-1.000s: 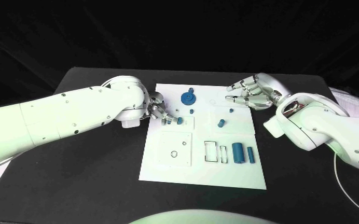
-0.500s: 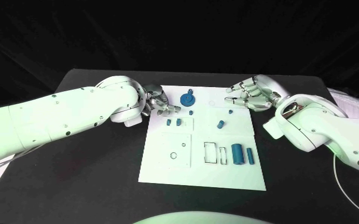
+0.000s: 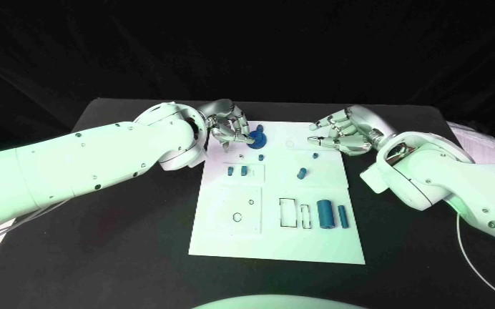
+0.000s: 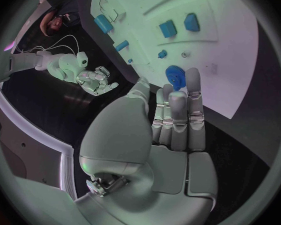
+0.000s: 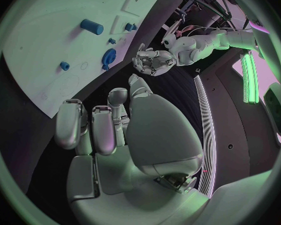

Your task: Assemble the parts on the task board

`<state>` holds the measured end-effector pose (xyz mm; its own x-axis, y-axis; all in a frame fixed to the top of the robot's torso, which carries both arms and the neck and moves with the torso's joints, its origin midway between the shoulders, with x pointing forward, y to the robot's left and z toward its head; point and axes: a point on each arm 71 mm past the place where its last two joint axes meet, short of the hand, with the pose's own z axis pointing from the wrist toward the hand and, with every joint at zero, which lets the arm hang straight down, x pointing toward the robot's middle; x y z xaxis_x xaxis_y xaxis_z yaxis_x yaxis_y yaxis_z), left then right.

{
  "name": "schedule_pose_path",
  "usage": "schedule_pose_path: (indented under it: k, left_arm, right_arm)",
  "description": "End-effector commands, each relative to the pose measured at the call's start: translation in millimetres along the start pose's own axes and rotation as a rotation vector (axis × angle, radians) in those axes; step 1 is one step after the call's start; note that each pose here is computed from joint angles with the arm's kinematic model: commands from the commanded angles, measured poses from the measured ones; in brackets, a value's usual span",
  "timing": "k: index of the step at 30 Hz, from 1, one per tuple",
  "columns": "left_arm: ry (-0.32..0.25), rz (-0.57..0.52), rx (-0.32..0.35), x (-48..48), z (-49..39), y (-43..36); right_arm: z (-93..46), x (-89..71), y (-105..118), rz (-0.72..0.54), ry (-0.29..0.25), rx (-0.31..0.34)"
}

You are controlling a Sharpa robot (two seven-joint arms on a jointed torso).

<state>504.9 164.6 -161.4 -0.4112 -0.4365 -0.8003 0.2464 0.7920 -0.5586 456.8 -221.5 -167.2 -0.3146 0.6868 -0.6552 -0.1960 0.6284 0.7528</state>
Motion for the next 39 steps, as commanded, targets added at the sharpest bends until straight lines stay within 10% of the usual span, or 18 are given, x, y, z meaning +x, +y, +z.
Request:
schedule_pose_path:
  k: [1,7,21,39]
  left_arm:
    - [-0.065,0.030,0.197,1.3,3.9,-17.3]
    - [-0.028,0.110,0.277,21.3,15.0,-27.9]
    - [0.113,0.328,0.207,44.5,29.7,-25.5]
    - [0.124,0.368,0.129,52.7,35.0,-23.5]
  right_arm:
    - [0.2,1.9,1,-0.001,0.013,-0.010]
    - [0.8,2.8,1,0.000,0.015,-0.013]
    - [1.7,2.3,2,0.001,0.002,-0.017]
    - [2.1,3.2,3,0.002,0.003,-0.025]
